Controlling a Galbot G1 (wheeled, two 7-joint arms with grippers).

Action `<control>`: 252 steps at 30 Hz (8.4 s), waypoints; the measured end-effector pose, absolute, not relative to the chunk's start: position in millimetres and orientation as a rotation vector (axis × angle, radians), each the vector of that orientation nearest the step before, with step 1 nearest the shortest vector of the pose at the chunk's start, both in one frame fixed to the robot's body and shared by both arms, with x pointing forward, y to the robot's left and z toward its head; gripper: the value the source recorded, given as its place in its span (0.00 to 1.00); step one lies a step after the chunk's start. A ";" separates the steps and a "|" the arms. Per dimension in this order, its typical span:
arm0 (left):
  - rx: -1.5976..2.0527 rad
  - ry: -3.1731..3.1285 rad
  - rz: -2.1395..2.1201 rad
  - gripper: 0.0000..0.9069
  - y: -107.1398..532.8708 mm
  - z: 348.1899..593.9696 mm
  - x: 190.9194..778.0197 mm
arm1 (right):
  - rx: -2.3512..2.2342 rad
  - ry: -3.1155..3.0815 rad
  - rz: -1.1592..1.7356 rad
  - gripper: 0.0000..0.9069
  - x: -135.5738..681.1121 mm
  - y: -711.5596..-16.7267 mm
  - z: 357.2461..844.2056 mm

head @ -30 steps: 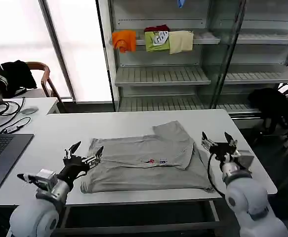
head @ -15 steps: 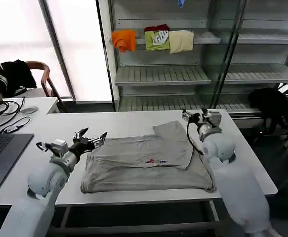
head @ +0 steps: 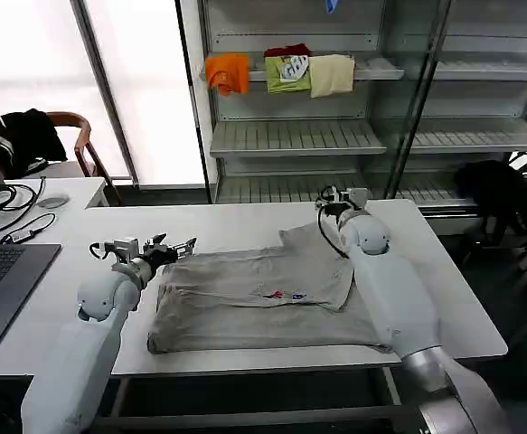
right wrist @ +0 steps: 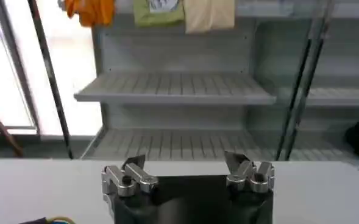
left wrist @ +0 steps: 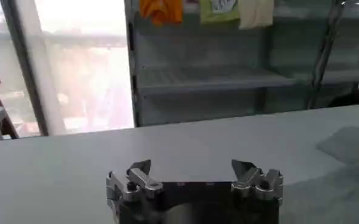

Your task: Fold and organize the clothes.

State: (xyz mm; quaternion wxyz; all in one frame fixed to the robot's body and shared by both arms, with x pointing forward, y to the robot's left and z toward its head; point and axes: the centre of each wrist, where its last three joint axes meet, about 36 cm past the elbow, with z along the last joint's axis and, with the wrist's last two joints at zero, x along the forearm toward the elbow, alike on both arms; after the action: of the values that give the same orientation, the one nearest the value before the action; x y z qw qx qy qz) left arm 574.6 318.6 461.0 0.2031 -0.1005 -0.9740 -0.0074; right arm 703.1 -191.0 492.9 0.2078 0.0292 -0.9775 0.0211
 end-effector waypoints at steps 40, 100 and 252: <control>-0.210 -2.618 -0.037 0.02 335.9 418.4 567.4 | 0.079 -2.587 0.057 0.00 701.8 -165.9 440.0; -0.306 -2.760 -0.038 0.01 323.3 465.3 510.1 | 0.130 -2.908 -0.066 0.00 575.7 -205.9 522.0; 0.285 -2.846 -0.172 0.00 503.4 523.4 390.4 | -0.042 -2.987 -0.090 1.00 389.4 -284.6 532.3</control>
State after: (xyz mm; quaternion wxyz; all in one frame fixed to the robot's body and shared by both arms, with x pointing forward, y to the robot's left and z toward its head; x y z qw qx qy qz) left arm 390.4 503.4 523.4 0.1377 0.0986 -0.9837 -0.0596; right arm 389.4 -284.6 532.3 0.0765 -0.0139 -0.9965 -0.0299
